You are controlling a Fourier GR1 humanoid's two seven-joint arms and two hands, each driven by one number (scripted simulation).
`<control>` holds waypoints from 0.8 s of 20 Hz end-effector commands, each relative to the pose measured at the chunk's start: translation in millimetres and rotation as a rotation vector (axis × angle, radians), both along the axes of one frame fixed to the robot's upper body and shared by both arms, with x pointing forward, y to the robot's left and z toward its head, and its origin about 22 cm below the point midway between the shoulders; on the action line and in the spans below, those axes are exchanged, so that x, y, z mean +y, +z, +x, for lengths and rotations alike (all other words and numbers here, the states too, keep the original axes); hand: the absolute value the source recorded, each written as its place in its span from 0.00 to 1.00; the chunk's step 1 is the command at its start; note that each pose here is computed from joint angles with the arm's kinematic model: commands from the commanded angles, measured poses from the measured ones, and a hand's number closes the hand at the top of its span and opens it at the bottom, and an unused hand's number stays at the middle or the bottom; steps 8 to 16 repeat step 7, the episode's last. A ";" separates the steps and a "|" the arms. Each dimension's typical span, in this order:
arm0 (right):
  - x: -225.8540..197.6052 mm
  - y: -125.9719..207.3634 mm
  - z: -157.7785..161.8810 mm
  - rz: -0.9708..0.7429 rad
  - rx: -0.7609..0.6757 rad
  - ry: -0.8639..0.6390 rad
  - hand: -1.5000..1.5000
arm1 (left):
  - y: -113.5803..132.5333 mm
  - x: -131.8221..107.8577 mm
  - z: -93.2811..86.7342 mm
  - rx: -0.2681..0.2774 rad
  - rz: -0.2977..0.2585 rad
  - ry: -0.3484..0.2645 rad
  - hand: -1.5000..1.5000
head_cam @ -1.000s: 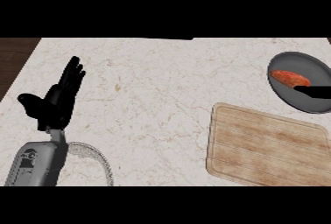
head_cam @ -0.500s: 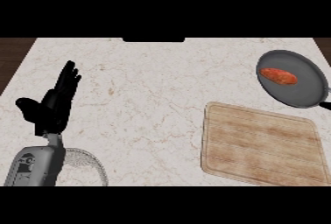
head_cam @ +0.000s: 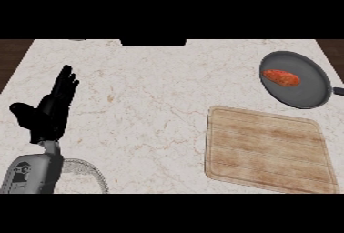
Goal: Pick the sweet potato from the cutting board and place it in the pan
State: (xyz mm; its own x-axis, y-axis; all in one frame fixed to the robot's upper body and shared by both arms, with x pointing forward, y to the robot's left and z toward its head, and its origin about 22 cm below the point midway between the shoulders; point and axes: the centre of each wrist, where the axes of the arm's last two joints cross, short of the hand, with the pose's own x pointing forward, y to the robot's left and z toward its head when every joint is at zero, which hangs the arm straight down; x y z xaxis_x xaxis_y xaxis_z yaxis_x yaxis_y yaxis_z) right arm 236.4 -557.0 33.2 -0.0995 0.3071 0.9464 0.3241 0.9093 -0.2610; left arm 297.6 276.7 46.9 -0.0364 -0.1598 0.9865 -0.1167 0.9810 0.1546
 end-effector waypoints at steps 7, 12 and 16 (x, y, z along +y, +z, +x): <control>13.0 -0.4 -29.7 -0.048 0.024 0.057 0.00 | 12.8 -5.9 4.0 0.005 -0.002 0.013 0.50; 13.0 -0.4 -29.7 -0.048 0.024 0.057 0.00 | 12.8 -5.9 4.0 0.005 -0.002 0.013 0.50; 13.0 -0.4 -29.7 -0.048 0.024 0.057 0.00 | 12.8 -5.9 4.0 0.005 -0.002 0.013 0.50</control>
